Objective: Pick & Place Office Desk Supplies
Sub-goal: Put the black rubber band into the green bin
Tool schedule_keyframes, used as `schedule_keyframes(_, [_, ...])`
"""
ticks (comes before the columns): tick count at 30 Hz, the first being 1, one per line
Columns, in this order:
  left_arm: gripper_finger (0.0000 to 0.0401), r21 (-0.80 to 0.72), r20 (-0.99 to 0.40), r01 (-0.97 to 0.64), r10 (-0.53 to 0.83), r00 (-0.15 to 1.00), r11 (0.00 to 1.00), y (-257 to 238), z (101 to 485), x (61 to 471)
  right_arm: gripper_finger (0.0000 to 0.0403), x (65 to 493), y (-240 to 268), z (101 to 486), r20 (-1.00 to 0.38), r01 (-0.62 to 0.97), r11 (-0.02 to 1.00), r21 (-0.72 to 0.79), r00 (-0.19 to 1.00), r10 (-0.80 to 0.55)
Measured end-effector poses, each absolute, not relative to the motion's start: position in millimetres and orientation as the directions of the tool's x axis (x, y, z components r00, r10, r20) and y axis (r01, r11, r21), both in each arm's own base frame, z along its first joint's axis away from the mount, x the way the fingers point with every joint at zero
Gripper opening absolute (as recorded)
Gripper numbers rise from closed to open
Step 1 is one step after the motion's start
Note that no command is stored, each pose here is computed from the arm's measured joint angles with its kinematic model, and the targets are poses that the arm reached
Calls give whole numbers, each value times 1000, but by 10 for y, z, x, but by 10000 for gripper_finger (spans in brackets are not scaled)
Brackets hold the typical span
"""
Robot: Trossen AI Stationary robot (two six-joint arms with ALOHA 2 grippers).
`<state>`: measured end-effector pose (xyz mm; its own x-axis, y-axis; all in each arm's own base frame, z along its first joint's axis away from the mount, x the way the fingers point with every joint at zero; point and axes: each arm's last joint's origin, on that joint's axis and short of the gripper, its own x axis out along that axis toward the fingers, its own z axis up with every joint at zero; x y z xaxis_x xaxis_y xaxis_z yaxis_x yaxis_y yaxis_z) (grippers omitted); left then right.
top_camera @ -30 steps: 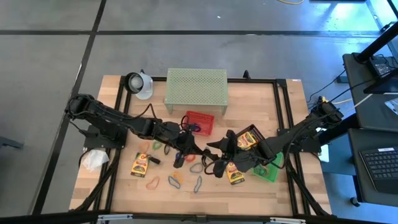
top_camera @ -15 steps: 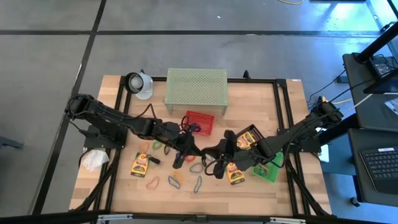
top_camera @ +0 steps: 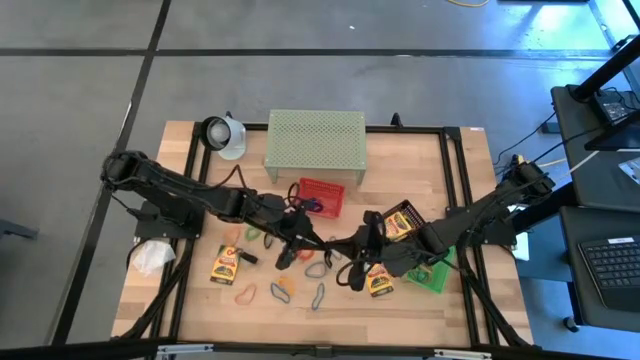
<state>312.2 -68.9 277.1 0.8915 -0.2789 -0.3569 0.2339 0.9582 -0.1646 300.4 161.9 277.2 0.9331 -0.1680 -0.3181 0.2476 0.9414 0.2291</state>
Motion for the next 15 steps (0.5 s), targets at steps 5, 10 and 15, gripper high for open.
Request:
schedule_keyframes(5, [100, -163, -349, 231, -275, 896, 959, -653, 2938, 2960, 5, 2854, 1601, 2869, -339, 268, 937, 223, 923, -184])
schedule_keyframes(10, [125, -171, -419, 178, -235, 877, 969, -591, 3047, 2718, 5, 2574, 1541, 2872, -471, 360, 894, 267, 858, -205])
schedule_keyframes(15, [123, -157, -503, 91, -159, 849, 983, -531, 3113, 2446, 5, 2189, 1525, 2779, -658, 518, 797, 311, 723, -213])
